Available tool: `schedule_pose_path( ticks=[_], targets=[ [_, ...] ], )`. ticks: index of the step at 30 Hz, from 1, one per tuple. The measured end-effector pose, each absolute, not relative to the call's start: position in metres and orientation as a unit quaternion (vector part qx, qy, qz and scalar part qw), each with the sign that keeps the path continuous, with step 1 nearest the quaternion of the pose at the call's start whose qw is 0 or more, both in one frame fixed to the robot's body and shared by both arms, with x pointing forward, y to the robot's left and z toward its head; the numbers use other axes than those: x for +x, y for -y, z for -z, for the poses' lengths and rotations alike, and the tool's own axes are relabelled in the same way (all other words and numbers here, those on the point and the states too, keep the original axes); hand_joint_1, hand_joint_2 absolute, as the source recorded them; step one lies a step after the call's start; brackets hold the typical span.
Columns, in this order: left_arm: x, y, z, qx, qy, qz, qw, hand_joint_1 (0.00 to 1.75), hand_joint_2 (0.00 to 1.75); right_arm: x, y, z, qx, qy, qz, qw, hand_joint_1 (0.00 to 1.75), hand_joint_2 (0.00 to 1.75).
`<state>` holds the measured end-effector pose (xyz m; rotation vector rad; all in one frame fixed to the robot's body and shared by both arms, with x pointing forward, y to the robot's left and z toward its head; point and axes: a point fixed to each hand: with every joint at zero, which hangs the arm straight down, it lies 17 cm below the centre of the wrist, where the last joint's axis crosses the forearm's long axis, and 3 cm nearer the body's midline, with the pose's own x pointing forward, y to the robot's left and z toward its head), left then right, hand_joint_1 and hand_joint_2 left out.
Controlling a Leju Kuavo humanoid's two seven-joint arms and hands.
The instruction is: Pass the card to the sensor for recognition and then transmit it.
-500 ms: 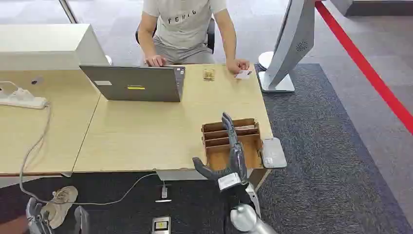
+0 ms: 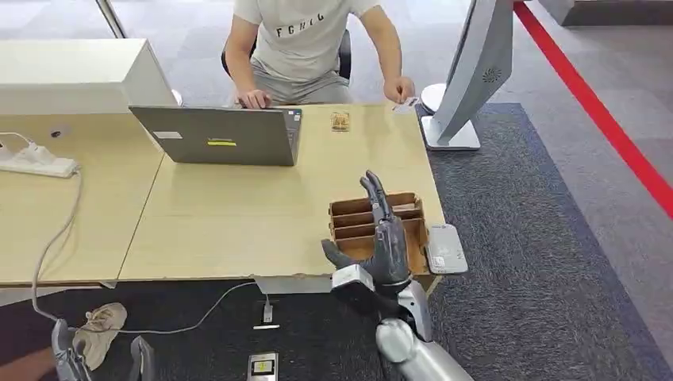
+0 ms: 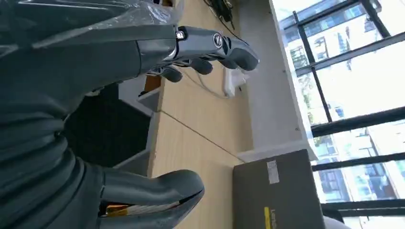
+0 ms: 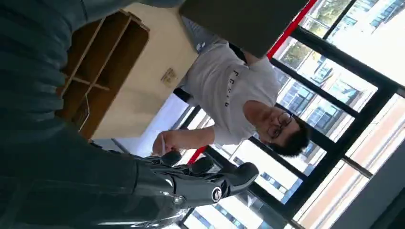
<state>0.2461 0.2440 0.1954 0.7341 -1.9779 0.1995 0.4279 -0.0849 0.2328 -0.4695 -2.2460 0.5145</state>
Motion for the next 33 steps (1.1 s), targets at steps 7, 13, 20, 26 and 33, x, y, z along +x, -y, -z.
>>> schedule_pose_path(
  ticks=[7, 13, 20, 26, 33],
  targets=[
    [0.242, -0.265, -0.194, 0.295, 0.804, -0.143, 0.497, 0.0, 1.75, 0.462, 0.111, -0.26, -0.292, 0.856, -0.235, 0.357, 0.0, 1.75],
    [0.239, -0.292, -0.211, 0.299, 0.805, -0.198, 0.473, 0.0, 1.75, 0.504, 0.14, -0.29, -0.364, 0.825, -0.246, 0.356, 0.0, 1.75],
    [0.235, -0.319, -0.235, 0.311, 0.81, -0.239, 0.435, 0.0, 1.75, 0.542, 0.178, -0.305, -0.438, 0.776, -0.269, 0.367, 0.0, 1.75],
    [0.231, -0.339, -0.255, 0.302, 0.815, -0.286, 0.404, 0.0, 1.75, 0.559, 0.206, -0.29, -0.504, 0.711, -0.309, 0.381, 0.0, 1.75],
    [0.225, -0.356, -0.267, 0.292, 0.817, -0.319, 0.382, 0.0, 1.75, 0.566, 0.235, -0.271, -0.56, 0.648, -0.351, 0.378, 0.0, 1.75]
  ],
)
